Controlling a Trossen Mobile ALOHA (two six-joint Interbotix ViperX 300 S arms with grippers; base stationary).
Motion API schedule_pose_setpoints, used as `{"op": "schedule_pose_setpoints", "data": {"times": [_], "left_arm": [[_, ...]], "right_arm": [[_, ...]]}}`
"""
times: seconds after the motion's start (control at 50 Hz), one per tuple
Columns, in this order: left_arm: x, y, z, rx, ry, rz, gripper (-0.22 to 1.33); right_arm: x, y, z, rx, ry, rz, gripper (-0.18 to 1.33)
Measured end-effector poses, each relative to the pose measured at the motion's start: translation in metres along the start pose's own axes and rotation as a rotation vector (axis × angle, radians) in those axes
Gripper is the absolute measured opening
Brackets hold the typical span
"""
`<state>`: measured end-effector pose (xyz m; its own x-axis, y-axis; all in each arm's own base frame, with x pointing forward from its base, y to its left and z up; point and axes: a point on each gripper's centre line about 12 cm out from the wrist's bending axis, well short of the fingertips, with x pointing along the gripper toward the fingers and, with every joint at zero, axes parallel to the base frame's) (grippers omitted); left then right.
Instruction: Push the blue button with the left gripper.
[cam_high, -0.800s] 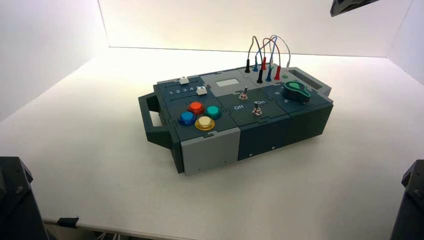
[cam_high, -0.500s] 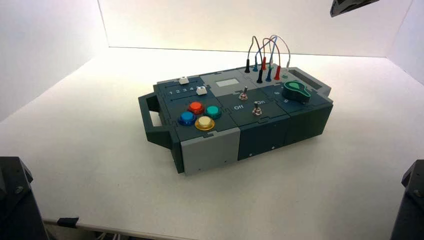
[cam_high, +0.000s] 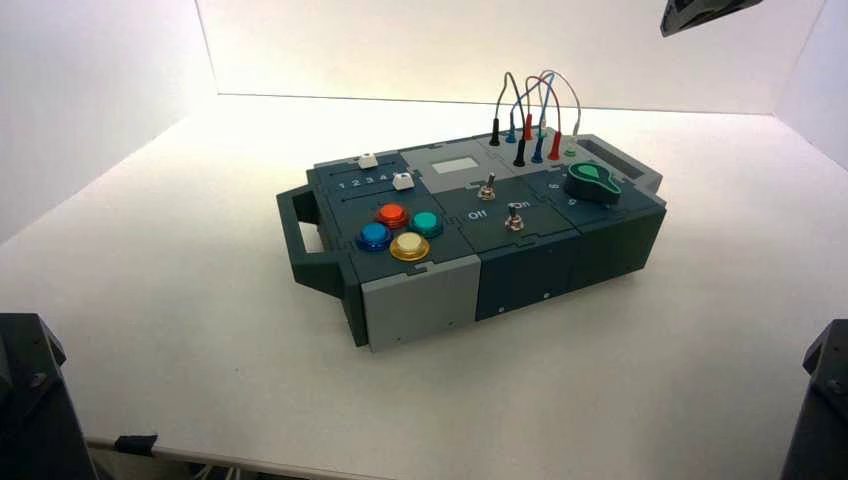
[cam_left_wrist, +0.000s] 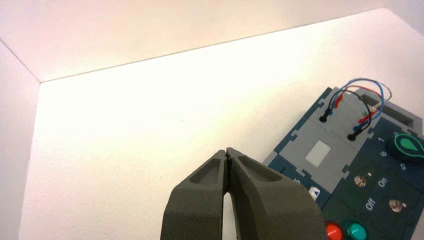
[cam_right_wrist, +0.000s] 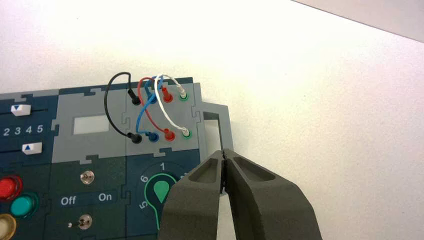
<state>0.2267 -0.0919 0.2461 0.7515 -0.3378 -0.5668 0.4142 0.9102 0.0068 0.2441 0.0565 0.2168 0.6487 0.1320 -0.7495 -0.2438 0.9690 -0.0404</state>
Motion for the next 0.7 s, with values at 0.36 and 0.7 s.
{"op": "schedule_pose_setpoints", "data": {"times": [0.36,0.7], "left_arm": [[0.006,-0.040,-0.022,0.077,0.181,-0.153,-0.16],[0.025,-0.086,-0.061,0.196,0.437,-0.293,-0.16]], "right_arm": [[0.009,0.000,-0.003,-0.001,0.034,0.001,-0.14],[0.016,0.000,-0.007,0.002,0.069,0.002,-0.14]]}}
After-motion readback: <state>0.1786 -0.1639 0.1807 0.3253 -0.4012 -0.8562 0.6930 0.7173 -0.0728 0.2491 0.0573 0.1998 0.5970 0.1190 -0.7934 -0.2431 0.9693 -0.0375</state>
